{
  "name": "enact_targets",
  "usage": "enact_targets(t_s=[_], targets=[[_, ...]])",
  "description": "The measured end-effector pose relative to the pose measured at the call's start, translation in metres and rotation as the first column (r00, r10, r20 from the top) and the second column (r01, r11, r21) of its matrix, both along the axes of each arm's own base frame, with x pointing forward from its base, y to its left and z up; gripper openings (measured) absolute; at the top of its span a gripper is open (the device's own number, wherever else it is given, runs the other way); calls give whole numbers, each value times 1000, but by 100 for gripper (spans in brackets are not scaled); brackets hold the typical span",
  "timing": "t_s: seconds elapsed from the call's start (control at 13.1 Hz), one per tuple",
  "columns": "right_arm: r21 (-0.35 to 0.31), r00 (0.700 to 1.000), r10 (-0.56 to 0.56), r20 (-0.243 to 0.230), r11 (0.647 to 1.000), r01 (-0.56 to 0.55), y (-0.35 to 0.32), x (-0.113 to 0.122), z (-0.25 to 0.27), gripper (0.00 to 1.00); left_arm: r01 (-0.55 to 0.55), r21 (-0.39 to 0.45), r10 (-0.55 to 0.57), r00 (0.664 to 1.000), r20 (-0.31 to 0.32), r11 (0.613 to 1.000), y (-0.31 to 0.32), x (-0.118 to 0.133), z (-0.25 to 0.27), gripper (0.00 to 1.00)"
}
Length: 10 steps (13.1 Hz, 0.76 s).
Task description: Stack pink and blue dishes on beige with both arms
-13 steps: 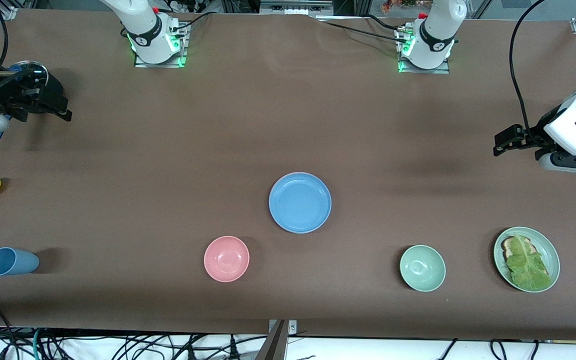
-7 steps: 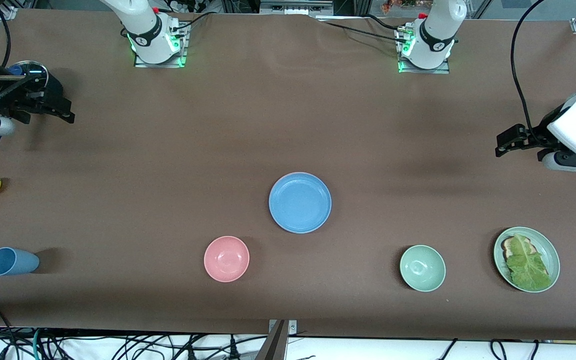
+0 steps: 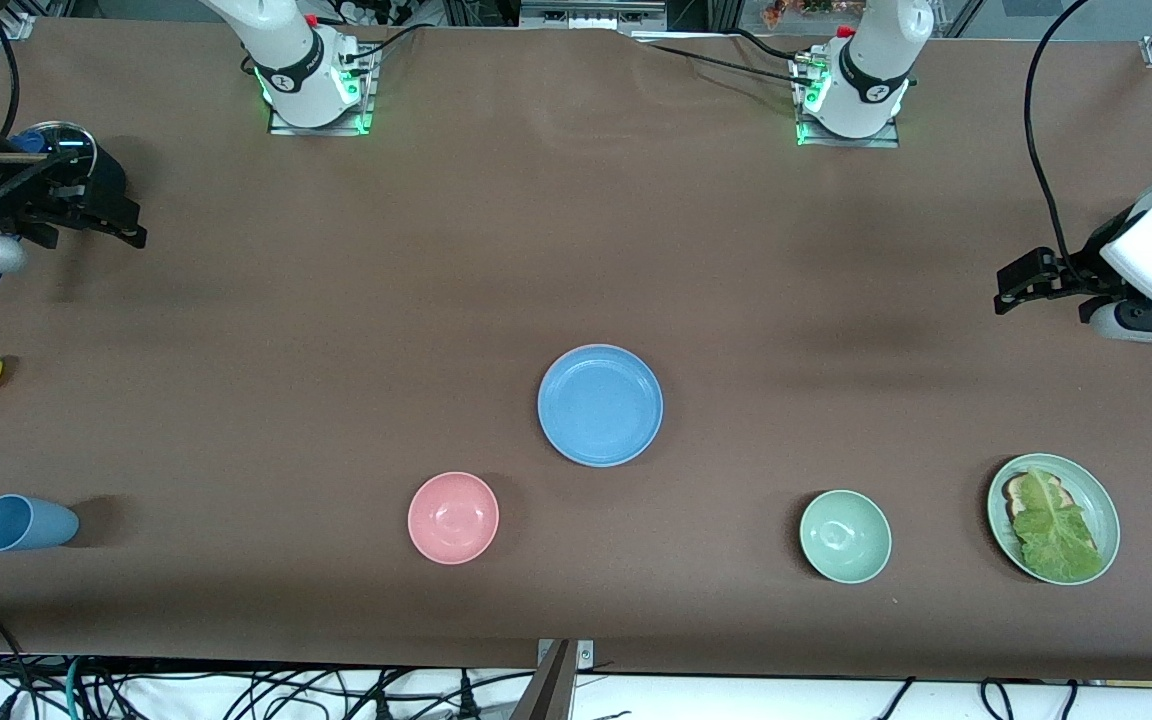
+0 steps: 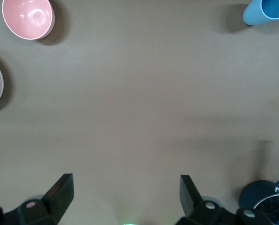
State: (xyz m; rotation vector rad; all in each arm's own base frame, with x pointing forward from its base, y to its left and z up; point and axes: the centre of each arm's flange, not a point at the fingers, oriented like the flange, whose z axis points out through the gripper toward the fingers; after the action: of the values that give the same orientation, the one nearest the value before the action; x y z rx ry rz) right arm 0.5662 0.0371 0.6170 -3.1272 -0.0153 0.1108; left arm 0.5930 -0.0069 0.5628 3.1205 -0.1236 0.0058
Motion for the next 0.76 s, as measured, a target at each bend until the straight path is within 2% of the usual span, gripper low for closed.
enact_targets(t_s=[0.76], targets=[[0, 1000, -7, 2, 1000, 7, -4, 0, 0, 100, -1, 0, 1, 1000, 1, 1000, 1, 0, 0, 100]])
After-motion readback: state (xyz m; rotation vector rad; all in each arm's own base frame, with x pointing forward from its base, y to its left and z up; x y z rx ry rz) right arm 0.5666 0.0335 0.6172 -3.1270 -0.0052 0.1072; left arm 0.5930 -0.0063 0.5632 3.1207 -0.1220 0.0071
